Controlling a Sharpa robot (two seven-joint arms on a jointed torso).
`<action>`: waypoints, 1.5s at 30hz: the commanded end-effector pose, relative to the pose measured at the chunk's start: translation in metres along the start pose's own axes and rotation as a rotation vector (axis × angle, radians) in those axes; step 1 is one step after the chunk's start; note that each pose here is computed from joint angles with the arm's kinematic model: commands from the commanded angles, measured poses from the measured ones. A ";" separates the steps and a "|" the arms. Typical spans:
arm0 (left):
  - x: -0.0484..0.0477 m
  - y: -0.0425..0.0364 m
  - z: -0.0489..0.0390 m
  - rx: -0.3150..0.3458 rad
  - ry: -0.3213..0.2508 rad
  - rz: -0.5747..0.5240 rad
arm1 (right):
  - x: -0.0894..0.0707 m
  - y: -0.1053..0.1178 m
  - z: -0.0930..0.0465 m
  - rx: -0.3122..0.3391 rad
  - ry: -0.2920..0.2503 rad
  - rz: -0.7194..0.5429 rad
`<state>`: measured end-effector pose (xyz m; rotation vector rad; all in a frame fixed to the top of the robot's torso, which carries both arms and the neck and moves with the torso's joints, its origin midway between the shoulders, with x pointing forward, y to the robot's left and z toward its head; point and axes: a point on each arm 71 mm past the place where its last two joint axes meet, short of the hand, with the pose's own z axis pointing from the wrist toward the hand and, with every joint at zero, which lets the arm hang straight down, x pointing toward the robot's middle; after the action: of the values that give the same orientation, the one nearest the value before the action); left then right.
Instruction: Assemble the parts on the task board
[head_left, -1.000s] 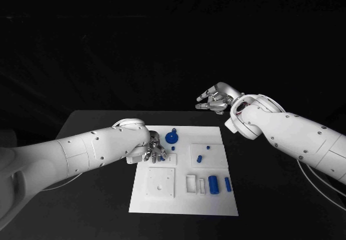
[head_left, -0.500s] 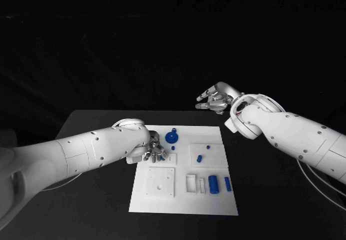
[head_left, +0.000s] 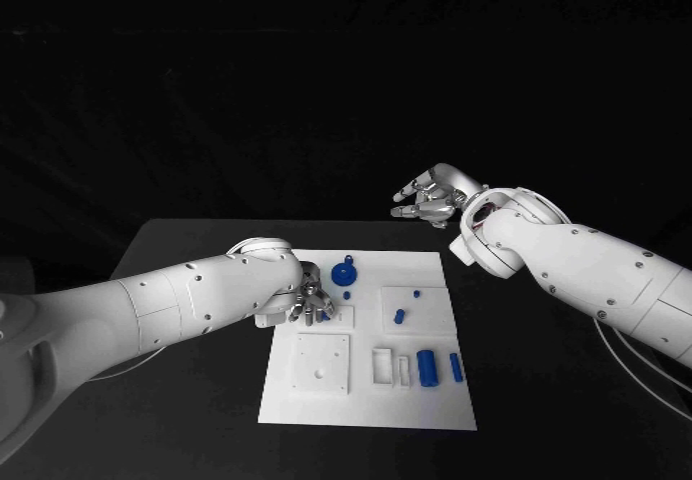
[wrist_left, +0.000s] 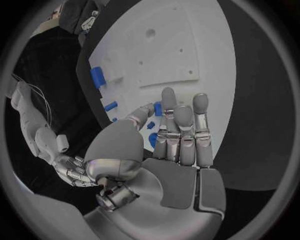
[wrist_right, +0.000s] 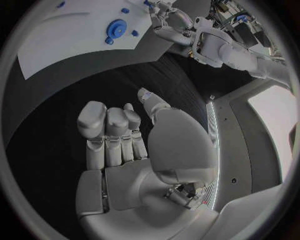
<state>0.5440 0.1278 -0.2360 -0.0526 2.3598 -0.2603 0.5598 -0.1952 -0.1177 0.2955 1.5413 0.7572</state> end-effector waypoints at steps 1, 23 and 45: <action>0.0032 -0.0032 0.0010 0.003 0.012 0.021 | 0.001 0.001 0.000 -0.006 0.013 -0.004; 0.0066 -0.0039 0.0067 -0.014 -0.009 0.032 | 0.004 0.000 0.000 -0.005 0.016 -0.002; 0.0042 0.0067 0.0056 -0.024 -0.037 -0.001 | 0.002 -0.003 0.000 0.002 0.011 -0.002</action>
<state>0.5455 0.1325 -0.2436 -0.0650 2.3315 -0.2314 0.5603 -0.1965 -0.1206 0.2997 1.5468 0.7528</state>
